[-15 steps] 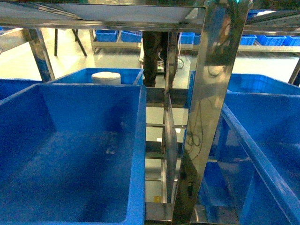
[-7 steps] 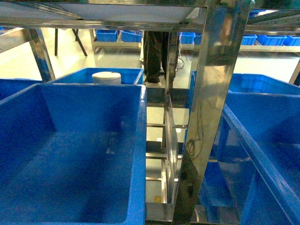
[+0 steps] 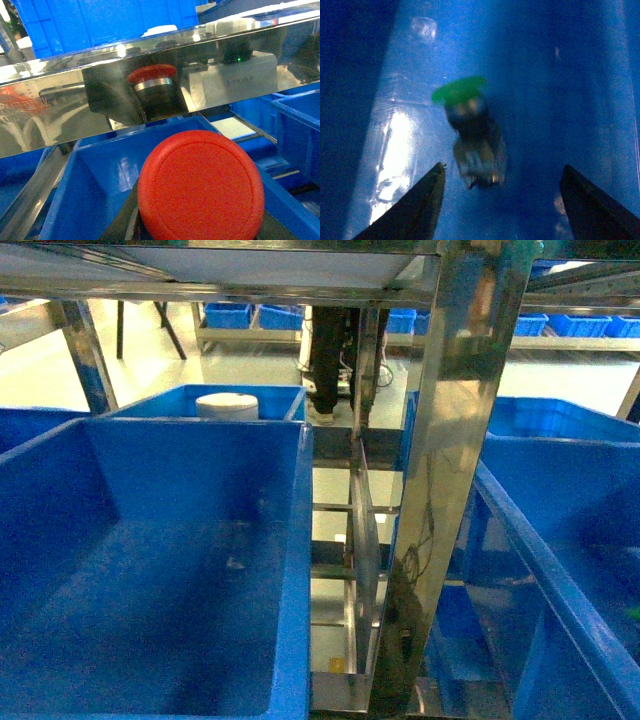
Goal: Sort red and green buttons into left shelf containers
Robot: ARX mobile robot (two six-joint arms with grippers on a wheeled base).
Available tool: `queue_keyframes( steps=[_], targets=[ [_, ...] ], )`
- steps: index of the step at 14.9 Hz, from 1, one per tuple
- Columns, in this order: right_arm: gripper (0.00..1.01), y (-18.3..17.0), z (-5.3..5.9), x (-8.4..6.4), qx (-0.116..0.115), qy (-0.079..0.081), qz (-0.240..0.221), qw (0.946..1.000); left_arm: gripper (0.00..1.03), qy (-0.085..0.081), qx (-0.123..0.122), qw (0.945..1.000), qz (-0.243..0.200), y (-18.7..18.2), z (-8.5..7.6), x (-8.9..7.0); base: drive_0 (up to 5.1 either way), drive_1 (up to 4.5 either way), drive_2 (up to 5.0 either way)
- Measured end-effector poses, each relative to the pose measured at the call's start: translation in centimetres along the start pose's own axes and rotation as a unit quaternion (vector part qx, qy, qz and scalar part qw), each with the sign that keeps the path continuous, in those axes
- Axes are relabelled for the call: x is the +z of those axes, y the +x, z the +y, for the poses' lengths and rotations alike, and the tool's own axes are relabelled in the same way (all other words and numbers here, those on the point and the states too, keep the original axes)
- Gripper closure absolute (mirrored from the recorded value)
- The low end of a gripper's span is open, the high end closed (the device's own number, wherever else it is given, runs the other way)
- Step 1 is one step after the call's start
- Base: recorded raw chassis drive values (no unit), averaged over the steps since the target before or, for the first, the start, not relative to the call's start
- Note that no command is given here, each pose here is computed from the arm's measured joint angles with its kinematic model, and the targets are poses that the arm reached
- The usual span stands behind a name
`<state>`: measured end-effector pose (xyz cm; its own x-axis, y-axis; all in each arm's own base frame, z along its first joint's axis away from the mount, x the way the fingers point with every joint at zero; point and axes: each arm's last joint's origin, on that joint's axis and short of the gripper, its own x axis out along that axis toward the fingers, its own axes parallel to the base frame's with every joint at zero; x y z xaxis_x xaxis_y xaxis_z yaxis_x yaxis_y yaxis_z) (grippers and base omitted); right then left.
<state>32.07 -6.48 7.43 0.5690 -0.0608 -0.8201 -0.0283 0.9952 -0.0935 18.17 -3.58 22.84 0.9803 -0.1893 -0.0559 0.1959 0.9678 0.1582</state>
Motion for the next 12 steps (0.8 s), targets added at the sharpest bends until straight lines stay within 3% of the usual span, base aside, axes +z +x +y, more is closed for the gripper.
queue_keyframes(
  steps=[2,3,4,6,8,11,12],
  targets=[
    [0.07,-1.2,0.1,-0.2,-0.015,0.004,-0.056,0.9983,0.79,0.000,0.000,1.0000,0.000,0.0,0.0,0.0,0.0,0.00,0.0],
    [0.02,-2.8,0.0,0.5,-0.025,0.008,-0.106,0.9940,0.79,0.000,0.000,1.0000,0.000,0.0,0.0,0.0,0.0,0.00,0.0],
    [0.04,-4.1,0.0,0.9,-0.026,0.012,-0.139,0.9898,0.79,0.000,0.000,1.0000,0.000,0.0,0.0,0.0,0.0,0.00,0.0],
    [0.03,-6.2,0.2,0.7,-0.025,0.011,-0.167,0.9856,0.79,0.000,0.000,1.0000,0.000,0.0,0.0,0.0,0.0,0.00,0.0],
    [0.03,-8.6,0.8,-0.7,-0.025,0.013,-0.189,0.9815,0.79,0.000,0.000,1.0000,0.000,0.0,0.0,0.0,0.0,0.00,0.0],
    [0.03,-15.0,3.4,-3.6,0.002,0.013,-0.268,0.9632,0.79,0.000,0.000,1.0000,0.000,0.0,0.0,0.0,0.0,0.00,0.0],
    [0.03,-17.2,4.4,-5.8,0.017,0.013,-0.290,0.9567,0.79,0.000,0.000,1.0000,0.000,0.0,0.0,0.0,0.0,0.00,0.0]
  ],
)
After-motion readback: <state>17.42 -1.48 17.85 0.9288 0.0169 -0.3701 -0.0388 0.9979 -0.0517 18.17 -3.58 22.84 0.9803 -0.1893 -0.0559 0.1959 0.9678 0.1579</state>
